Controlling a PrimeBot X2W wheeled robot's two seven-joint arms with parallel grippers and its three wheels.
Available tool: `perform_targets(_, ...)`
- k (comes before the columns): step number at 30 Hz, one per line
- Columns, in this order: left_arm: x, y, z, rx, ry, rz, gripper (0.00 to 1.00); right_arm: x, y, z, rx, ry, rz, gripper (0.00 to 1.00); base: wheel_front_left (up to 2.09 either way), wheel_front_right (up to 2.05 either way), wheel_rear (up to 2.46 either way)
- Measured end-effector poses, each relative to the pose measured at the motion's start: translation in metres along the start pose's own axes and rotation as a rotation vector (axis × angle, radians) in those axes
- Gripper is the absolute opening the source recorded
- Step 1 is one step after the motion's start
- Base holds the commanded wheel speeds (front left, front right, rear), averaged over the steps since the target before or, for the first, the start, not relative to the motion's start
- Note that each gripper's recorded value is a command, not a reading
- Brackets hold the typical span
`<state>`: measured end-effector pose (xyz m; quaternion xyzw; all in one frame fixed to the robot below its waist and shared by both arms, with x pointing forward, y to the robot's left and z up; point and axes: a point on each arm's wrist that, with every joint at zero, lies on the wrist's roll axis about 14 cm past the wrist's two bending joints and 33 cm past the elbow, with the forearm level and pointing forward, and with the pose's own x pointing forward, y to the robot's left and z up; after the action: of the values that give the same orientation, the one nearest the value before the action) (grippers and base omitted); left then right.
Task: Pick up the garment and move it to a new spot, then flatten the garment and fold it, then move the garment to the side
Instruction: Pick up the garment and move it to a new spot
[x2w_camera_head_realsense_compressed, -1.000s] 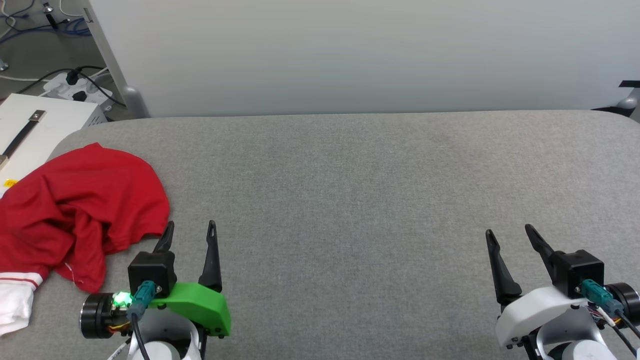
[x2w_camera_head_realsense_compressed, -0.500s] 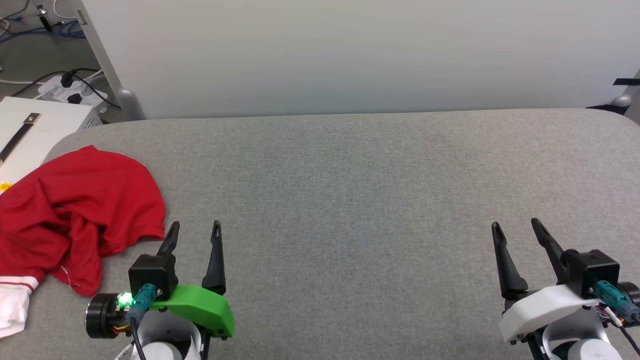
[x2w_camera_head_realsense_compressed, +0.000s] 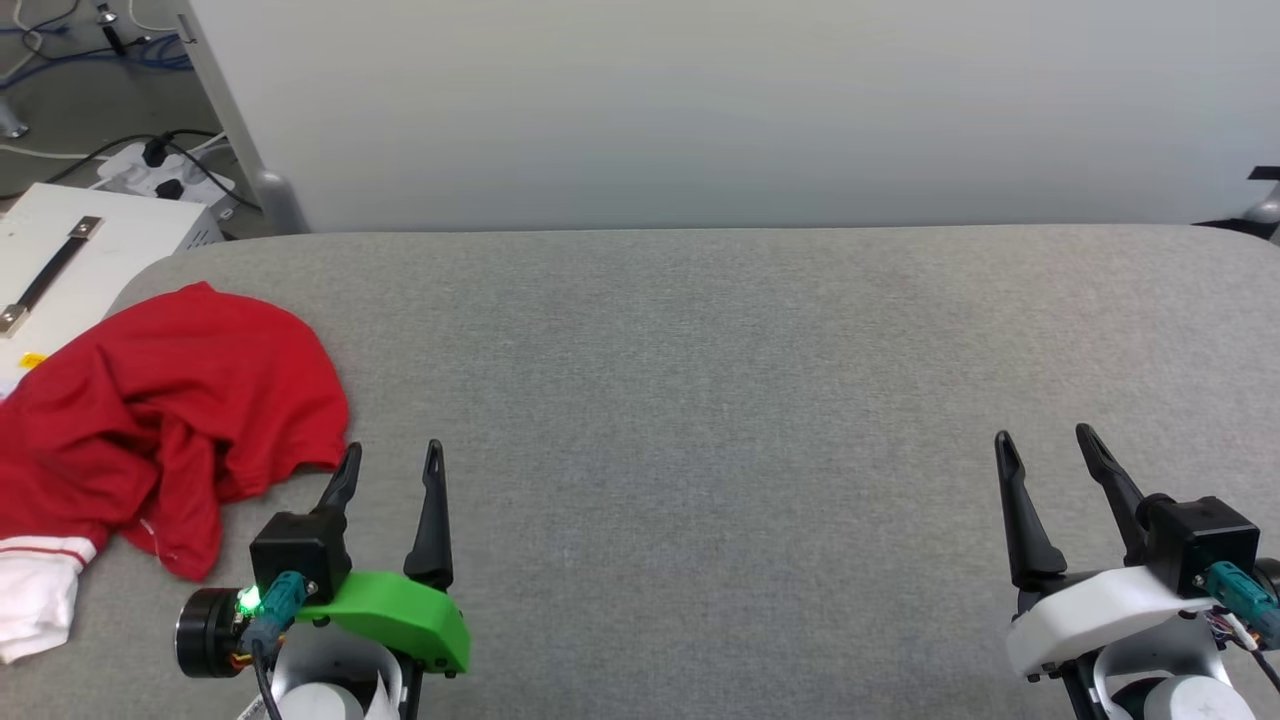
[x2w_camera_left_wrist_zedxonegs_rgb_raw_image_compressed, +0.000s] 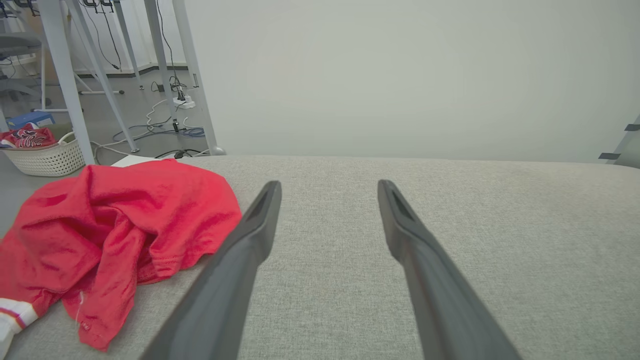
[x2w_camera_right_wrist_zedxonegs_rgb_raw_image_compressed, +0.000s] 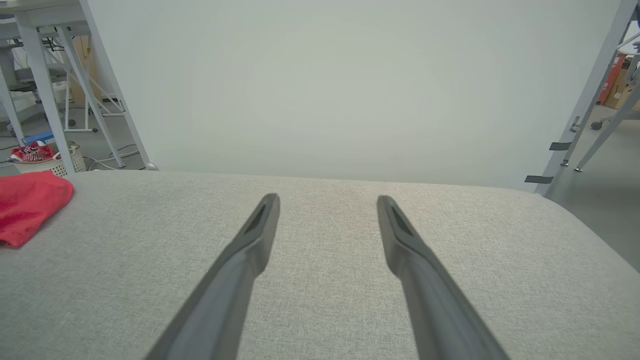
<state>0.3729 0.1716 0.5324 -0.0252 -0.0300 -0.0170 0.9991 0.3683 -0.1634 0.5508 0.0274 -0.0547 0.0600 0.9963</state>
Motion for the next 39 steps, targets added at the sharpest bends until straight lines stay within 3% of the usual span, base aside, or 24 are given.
perform_targets(10,-0.015,0.026,0.008,-0.005,-0.033,0.076,1.00,0.012,0.034,0.001,0.008,-0.006,0.103,1.00,0.00,0.00,0.00)
perform_targets(26,-0.065,0.097,0.020,-0.010,-0.088,0.301,1.00,0.035,0.109,0.005,0.038,-0.040,0.327,1.00,0.00,0.00,0.00)
perform_targets(39,-0.100,0.131,0.021,-0.018,-0.106,0.423,1.00,0.043,0.152,0.008,0.061,-0.059,0.448,1.00,0.00,0.00,0.00)
